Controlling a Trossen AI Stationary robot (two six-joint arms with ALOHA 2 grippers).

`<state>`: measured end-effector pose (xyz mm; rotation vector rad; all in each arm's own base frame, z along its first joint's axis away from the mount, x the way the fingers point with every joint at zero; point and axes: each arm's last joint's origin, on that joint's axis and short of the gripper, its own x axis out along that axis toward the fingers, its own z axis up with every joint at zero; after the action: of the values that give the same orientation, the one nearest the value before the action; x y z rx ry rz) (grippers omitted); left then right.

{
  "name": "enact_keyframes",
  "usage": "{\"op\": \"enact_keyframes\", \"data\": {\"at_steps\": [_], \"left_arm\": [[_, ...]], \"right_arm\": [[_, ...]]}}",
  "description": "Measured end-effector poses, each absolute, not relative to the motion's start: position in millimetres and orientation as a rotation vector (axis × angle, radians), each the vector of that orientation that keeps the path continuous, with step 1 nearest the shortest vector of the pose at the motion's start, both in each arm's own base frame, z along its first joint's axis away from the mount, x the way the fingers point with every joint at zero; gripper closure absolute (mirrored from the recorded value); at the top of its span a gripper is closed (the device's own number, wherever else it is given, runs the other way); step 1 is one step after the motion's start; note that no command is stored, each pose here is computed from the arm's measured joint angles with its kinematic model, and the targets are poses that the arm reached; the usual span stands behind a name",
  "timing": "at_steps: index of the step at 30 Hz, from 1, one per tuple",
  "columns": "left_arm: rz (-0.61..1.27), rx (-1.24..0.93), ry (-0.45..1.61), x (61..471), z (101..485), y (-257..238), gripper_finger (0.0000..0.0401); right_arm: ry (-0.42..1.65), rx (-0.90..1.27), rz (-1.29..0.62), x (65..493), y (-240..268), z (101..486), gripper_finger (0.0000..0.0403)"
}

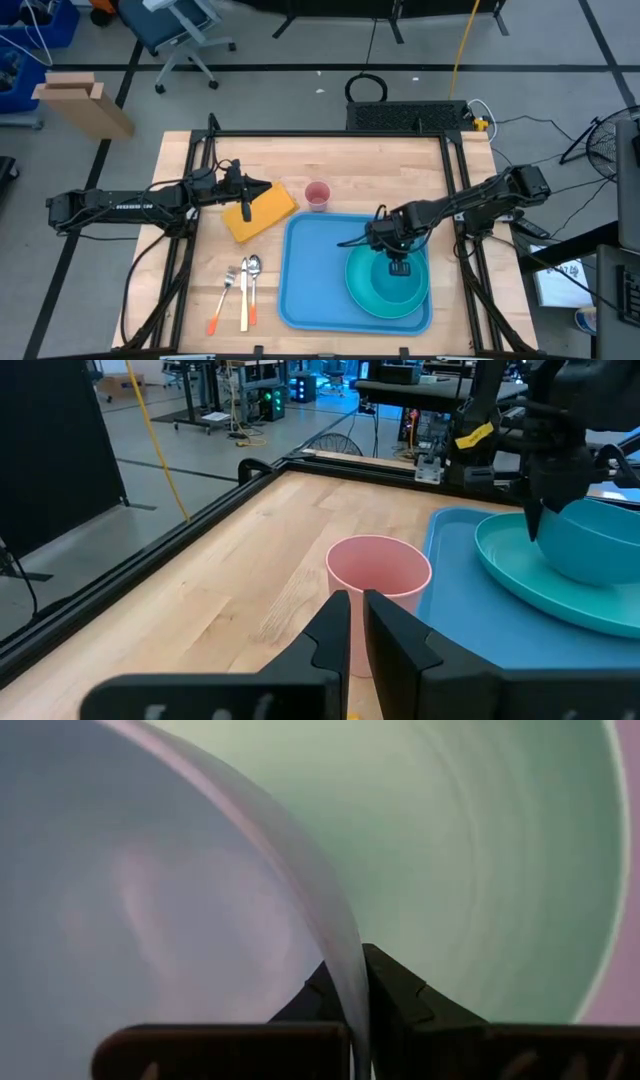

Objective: Set up tray
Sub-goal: Put the blue bowl on the blue plate, then put the pink plastic cup on the blue serving tray to the top left of the blue plate

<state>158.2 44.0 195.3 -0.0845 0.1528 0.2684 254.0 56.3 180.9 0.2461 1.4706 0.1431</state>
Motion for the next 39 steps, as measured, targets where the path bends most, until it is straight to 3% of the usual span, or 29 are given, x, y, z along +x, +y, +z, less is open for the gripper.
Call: {"op": "enact_keyframes", "data": {"at_steps": [10,25,32,39], "left_arm": [[0.268,-0.080,0.154,158.2,195.3,43.9,0.0366],[0.233,-0.083,0.154,158.4,195.3,42.9,0.0366],[0.233,-0.083,0.154,158.4,195.3,42.9,0.0366],[0.232,-0.084,0.154,158.4,195.3,42.9,0.0366]], "right_arm": [[1.430,0.311,0.081,259.5,47.9,181.5,0.0400],[1.430,0.311,0.069,257.3,45.4,184.3,0.0319],[1.359,0.320,0.075,244.8,37.6,208.4,0.0304],[1.097,0.213,0.194,217.8,32.2,258.0,0.0306]]}}
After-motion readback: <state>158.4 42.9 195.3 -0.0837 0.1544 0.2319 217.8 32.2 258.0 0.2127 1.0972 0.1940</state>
